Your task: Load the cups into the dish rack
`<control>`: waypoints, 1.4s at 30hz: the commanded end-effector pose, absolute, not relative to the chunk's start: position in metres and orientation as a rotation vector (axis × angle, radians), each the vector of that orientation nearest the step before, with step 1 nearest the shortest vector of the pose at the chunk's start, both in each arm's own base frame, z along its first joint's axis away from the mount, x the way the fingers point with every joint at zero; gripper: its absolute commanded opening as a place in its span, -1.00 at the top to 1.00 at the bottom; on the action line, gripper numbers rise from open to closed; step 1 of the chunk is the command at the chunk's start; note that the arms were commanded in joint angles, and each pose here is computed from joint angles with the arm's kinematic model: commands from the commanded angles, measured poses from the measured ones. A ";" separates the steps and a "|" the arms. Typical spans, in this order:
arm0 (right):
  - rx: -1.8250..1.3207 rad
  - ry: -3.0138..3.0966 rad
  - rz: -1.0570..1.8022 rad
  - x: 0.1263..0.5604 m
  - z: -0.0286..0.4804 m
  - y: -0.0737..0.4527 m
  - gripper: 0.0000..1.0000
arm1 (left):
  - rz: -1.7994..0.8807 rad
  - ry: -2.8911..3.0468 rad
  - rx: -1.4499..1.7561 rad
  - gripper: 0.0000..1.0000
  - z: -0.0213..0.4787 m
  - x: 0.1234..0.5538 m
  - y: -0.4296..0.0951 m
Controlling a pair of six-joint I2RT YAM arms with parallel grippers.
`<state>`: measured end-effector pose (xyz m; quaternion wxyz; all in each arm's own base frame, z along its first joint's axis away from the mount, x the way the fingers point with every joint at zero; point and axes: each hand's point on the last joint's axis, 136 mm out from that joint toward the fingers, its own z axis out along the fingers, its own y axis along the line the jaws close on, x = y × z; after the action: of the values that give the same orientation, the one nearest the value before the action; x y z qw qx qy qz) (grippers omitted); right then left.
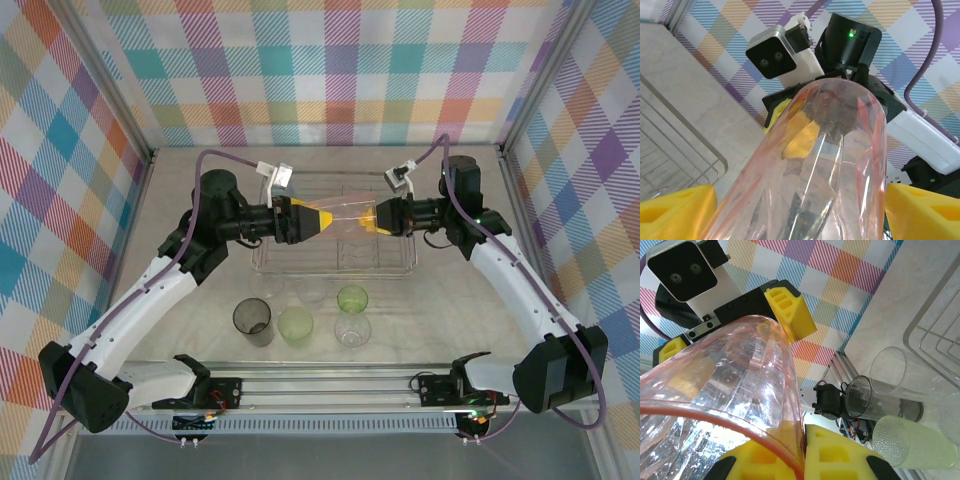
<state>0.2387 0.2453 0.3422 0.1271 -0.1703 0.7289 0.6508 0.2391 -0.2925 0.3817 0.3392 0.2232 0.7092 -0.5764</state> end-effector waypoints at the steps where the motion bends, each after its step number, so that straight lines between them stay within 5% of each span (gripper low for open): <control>1: -0.566 2.083 1.897 0.233 0.348 0.247 1.00 | -1.510 1.750 0.637 -0.58 0.397 0.229 -0.292; 7: -0.526 2.106 1.885 0.242 0.342 0.248 1.00 | -1.514 1.806 0.636 -0.16 0.389 0.228 -0.296; 10: -0.507 2.120 1.871 0.245 0.339 0.248 0.31 | -1.491 1.844 0.618 0.02 0.384 0.231 -0.295; 16: -0.396 2.167 1.784 0.258 0.330 0.237 -0.64 | -1.444 1.906 0.573 0.51 0.374 0.236 -0.291; 20: -0.290 2.215 1.649 0.263 0.320 0.220 -0.93 | -1.340 2.006 0.499 0.92 0.362 0.243 -0.281; 31: -0.047 2.443 0.650 0.263 0.251 0.109 -0.98 | -0.348 2.521 0.051 1.00 0.300 0.286 -0.170; 42: -0.021 2.464 0.681 0.259 0.232 0.109 -0.97 | 0.110 2.767 0.172 1.00 0.233 0.332 -0.168</control>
<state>0.2592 0.1094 0.2400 0.2968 -0.0062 0.9195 0.2576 0.3344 -0.1855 0.2338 0.1932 0.0471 0.9798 -0.0228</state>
